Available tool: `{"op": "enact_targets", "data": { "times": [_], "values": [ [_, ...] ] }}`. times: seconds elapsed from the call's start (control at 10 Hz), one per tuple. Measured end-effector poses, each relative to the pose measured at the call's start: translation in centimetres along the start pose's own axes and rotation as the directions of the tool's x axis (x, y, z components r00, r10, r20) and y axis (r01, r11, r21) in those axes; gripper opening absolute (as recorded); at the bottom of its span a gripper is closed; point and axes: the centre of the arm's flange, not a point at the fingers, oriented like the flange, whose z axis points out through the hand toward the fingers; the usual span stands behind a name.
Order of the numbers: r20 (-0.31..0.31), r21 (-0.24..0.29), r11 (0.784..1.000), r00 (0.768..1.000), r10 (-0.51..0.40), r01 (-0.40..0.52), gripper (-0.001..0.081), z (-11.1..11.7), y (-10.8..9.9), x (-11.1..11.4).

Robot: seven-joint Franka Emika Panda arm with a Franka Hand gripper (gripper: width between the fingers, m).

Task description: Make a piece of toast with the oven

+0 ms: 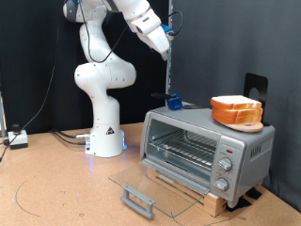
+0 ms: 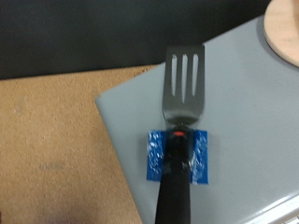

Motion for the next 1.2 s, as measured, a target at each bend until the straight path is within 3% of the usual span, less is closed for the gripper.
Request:
{"op": "enact_targets", "data": {
  "times": [0.2, 0.4, 0.5, 0.9, 1.2],
  "values": [
    [-0.009, 0.008, 1.000, 1.000, 0.006, -0.006, 0.0807, 0.1, -0.1, -0.1],
    [-0.142, -0.085, 0.996, 0.990, 0.010, -0.022, 0.0807, 1.2, 0.5, 0.7],
    [-0.151, -0.126, 0.992, 0.988, 0.009, -0.028, 0.0807, 2.7, 0.8, 0.3],
    [-0.039, -0.152, 0.988, 0.999, 0.033, -0.038, 0.0807, 7.5, 1.9, -1.5],
    [-0.022, -0.157, 0.987, 1.000, 0.016, -0.019, 0.0807, 7.7, 1.5, -1.3]
  ]
}}
